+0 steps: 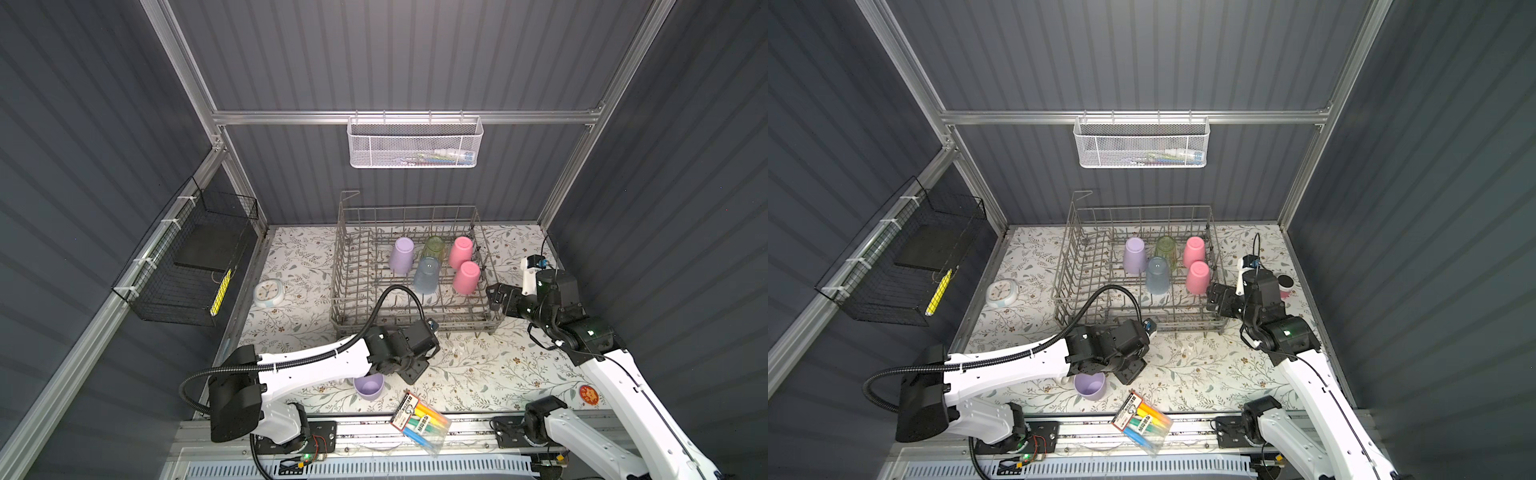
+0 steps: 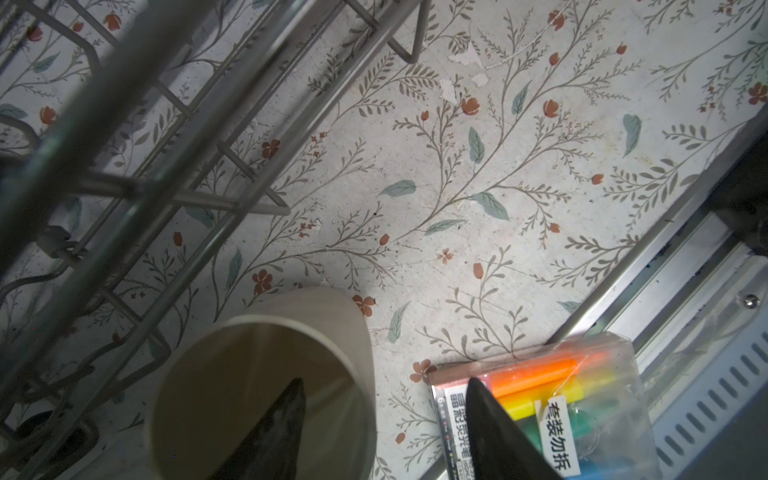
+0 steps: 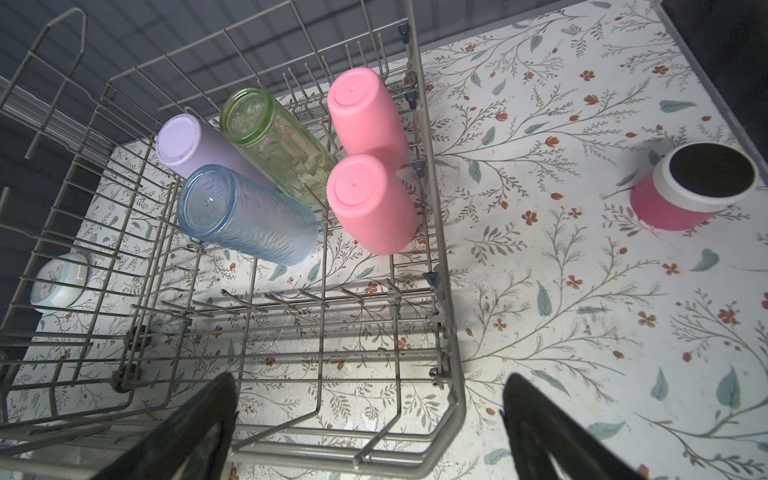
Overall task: Load the cups into the dish rack
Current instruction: 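Grasp the cream cup on the table with the left gripper and lift it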
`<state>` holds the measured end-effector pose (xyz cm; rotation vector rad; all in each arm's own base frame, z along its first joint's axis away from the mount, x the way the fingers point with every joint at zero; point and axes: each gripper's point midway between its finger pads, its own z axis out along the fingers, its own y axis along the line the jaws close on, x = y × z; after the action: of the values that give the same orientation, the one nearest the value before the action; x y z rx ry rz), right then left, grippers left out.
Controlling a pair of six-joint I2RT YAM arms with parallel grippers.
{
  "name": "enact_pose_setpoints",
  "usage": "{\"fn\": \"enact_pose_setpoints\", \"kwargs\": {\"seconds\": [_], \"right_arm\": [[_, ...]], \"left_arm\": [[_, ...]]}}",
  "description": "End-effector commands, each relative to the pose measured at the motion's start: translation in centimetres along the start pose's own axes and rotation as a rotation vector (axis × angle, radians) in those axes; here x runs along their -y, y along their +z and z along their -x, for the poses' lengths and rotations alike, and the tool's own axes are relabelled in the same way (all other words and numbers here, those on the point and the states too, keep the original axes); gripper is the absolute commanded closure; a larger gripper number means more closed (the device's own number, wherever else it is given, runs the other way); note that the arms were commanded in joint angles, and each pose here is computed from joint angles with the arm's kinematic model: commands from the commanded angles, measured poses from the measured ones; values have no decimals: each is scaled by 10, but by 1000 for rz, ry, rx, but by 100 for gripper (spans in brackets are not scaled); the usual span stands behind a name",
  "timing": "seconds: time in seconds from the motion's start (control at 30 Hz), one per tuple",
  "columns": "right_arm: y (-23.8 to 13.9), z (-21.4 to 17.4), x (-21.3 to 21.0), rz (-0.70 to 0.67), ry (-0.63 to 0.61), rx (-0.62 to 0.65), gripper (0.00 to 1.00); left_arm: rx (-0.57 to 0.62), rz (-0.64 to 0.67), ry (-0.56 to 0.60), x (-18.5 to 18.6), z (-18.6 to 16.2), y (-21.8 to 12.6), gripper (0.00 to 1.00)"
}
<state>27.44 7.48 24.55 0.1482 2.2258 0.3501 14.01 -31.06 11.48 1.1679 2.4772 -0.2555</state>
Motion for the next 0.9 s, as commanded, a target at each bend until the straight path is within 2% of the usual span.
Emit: {"fn": "enact_pose_setpoints", "kwargs": {"seconds": [0.0,0.2,0.37,0.63,0.77,0.87], "right_arm": [[3,-3,0,12,13,-5,1],[3,-6,3,3,11,-10,1],[4,-8,2,10,19,-17,1],[3,-7,1,16,20,-15,1],[3,-7,0,20,20,-17,1],[2,-7,-3,40,16,-21,1]], "left_arm": [[-21,11,17,1,-2,10,41],[-36,1,24,4,-3,15,50],[-54,-3,34,6,-4,17,63],[-42,-28,58,11,6,8,92],[-25,-46,69,15,14,-2,100],[1,-76,73,20,24,-17,100]]}}
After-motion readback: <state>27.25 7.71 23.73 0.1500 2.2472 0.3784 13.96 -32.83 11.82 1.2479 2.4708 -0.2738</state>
